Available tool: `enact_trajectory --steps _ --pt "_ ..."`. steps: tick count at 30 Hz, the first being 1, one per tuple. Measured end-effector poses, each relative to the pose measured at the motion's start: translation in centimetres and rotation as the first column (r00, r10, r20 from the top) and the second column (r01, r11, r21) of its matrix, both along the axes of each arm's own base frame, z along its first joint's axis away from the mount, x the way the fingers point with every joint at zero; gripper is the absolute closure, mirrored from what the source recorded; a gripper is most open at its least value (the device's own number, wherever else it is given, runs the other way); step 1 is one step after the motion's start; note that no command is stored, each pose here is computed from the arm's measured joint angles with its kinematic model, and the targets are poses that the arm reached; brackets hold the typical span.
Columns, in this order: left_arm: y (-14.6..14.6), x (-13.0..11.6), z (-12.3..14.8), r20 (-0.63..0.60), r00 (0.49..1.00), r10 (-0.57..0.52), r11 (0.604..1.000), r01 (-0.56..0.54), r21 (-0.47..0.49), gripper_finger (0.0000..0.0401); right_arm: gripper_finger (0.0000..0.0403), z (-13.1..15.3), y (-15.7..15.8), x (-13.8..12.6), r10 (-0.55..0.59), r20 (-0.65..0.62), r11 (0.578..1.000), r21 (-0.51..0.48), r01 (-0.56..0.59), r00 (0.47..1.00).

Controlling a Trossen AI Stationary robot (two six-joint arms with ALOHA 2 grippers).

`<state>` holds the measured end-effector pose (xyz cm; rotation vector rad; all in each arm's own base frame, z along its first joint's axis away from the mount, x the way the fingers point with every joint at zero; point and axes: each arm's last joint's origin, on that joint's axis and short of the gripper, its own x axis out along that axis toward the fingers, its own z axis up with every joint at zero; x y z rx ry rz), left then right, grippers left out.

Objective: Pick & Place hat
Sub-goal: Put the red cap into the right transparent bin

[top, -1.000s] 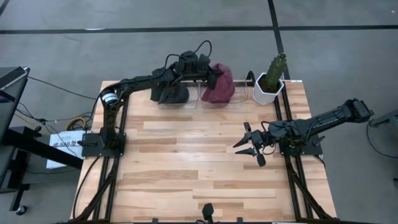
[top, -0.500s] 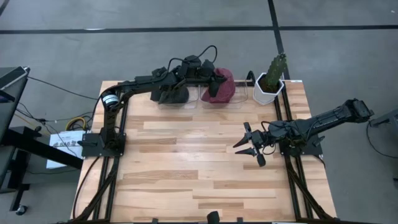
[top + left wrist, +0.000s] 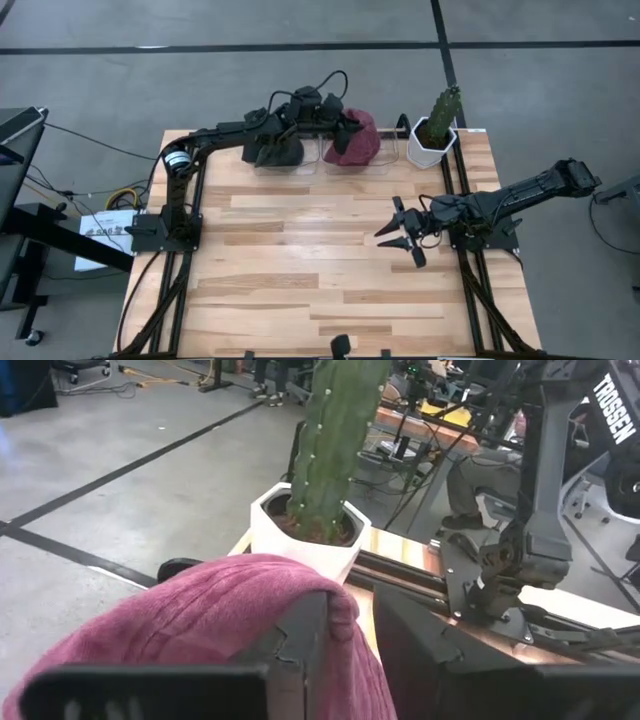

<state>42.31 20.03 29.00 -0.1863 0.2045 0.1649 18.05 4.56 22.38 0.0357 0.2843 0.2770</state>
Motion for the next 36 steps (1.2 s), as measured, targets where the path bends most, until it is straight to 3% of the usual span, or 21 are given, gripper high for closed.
enact_trajectory --steps 8,14,20,26,36 --pt "0.2 -0.3 0.4 -0.013 1.000 -0.018 0.991 0.019 0.129 0.0319 0.0290 -0.2 -0.3 0.0 -0.104 -0.015 0.994 -0.014 0.104 0.994" --pt "-0.2 -1.2 2.7 0.022 0.999 -0.031 0.975 0.025 0.223 0.0319 0.0290 -0.5 -0.6 -0.1 -0.206 -0.052 0.978 -0.026 0.205 0.977" --pt "-0.6 -2.3 4.7 0.053 0.998 -0.027 0.973 0.014 0.229 0.0319 0.0290 -0.7 -0.7 -0.1 -0.244 -0.064 0.970 -0.031 0.242 0.968" --pt "-0.7 -2.3 4.3 0.016 1.000 -0.023 0.983 0.020 0.181 0.0319 0.0290 -0.7 -0.7 -0.1 -0.244 -0.063 0.970 -0.031 0.242 0.968" --pt "-2.0 -1.5 4.3 0.022 0.999 0.029 0.979 -0.033 0.200 0.0320 0.0290 -0.7 -0.7 -0.1 -0.244 -0.063 0.970 -0.031 0.242 0.968"
